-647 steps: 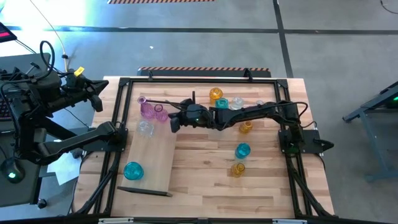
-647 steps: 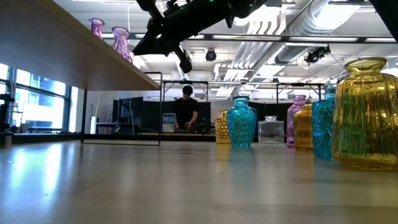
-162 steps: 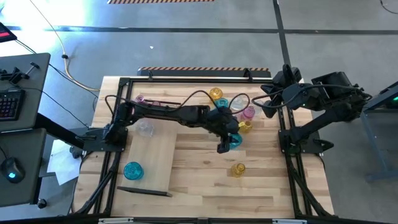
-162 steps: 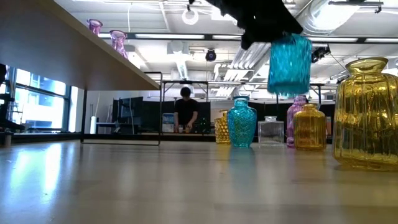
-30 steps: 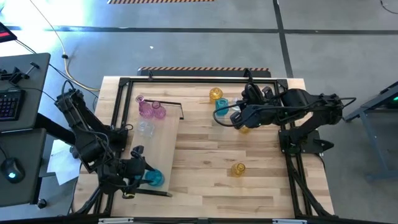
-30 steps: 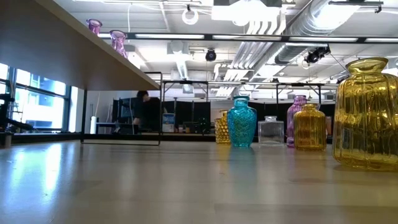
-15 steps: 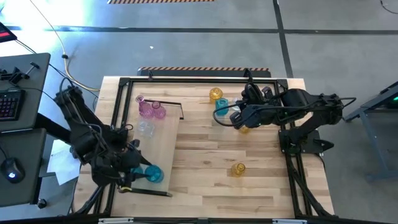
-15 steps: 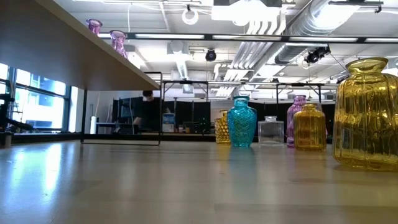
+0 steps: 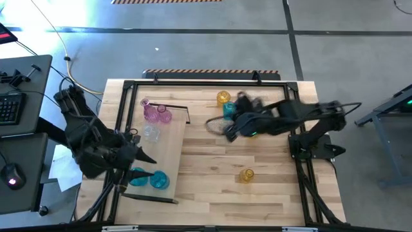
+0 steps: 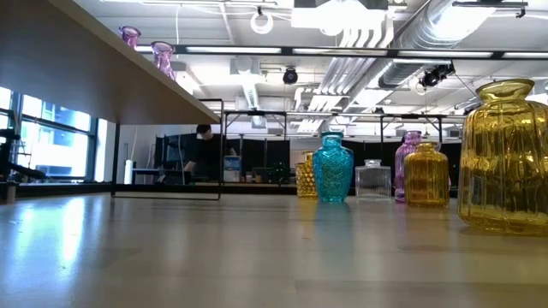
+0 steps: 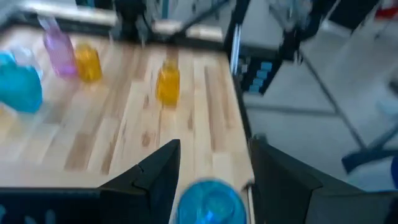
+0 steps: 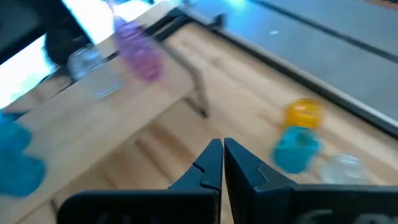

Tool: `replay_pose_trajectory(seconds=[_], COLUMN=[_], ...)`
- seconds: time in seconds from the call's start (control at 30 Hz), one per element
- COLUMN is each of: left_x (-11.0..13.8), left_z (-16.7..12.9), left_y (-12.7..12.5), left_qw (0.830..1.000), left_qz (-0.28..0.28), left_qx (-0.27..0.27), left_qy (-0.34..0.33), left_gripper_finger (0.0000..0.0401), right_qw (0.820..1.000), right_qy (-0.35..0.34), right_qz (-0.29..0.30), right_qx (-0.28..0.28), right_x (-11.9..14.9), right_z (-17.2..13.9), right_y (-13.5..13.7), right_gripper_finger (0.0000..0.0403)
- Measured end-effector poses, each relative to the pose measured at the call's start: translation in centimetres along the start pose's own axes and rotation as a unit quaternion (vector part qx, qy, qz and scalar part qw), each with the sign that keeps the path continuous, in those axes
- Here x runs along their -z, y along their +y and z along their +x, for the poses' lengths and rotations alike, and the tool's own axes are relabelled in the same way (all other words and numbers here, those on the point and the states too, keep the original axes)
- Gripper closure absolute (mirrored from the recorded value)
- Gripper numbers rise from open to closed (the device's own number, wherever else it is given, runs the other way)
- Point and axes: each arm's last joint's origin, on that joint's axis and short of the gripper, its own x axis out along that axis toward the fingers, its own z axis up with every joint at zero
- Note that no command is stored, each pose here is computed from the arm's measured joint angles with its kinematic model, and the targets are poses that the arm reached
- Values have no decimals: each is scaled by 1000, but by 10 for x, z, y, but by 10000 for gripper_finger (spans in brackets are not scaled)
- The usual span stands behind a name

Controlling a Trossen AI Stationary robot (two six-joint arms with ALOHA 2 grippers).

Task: Sort vases onto shelf
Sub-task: Put the bottom blue flower vase on the shelf

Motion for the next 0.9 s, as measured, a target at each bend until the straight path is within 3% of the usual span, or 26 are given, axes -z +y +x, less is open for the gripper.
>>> replay_pose_trajectory(seconds=[0.2,0.4,0.6,0.9], left_x=[-16,-22,-23,-27], left_z=[-25,-41,-43,-44], left_y=[15,28,30,30], left_qw=[997,995,995,991], left_qz=[-27,-20,-3,26], left_qx=[3,9,8,-20], left_qy=[-74,-98,-103,-127], left_gripper_finger=[215,215,215,215], right_qw=[995,980,972,960], right_qy=[29,37,53,66], right_qz=[-24,23,80,184], right_qx=[-90,-195,-213,-203], right_x=[19,32,58,100], right_z=[56,102,116,108], right_y=[59,103,129,159], right_gripper_finger=[403,403,403,403])
